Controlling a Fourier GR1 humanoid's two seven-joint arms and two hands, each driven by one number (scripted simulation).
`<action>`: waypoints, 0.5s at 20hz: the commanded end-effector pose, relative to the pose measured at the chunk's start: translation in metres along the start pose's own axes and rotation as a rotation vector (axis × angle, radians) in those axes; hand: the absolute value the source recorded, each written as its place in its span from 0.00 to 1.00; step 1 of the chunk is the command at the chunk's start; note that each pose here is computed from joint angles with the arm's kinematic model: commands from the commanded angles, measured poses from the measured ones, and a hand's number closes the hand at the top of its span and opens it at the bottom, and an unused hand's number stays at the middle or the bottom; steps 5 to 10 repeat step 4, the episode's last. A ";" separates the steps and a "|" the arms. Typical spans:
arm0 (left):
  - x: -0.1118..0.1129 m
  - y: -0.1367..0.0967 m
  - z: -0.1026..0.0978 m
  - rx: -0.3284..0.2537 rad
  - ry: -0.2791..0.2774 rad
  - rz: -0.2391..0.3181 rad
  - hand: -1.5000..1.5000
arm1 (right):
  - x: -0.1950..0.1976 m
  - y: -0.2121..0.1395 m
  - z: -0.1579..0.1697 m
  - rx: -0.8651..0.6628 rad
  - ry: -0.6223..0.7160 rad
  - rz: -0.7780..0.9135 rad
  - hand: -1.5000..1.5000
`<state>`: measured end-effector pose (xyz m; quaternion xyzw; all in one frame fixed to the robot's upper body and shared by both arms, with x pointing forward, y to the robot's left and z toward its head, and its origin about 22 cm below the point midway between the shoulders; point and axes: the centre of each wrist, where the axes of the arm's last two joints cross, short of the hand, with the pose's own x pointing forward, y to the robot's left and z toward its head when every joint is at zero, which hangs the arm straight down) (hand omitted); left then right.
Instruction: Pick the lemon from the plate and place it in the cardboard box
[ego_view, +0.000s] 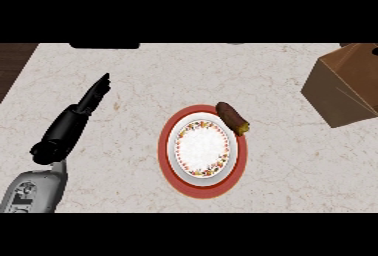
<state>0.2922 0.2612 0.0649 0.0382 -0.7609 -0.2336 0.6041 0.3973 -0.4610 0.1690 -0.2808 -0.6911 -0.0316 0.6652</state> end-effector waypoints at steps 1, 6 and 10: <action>0.007 -0.004 -0.007 -0.009 -0.010 0.012 0.50 | -0.006 -0.036 0.005 -0.128 0.023 -0.169 0.00; 0.013 -0.002 -0.009 -0.005 -0.013 -0.003 0.50 | -0.039 -0.064 0.023 -0.209 -0.012 -0.173 0.00; 0.013 -0.002 -0.009 -0.005 -0.013 -0.003 0.50 | -0.039 -0.064 0.023 -0.209 -0.012 -0.173 0.00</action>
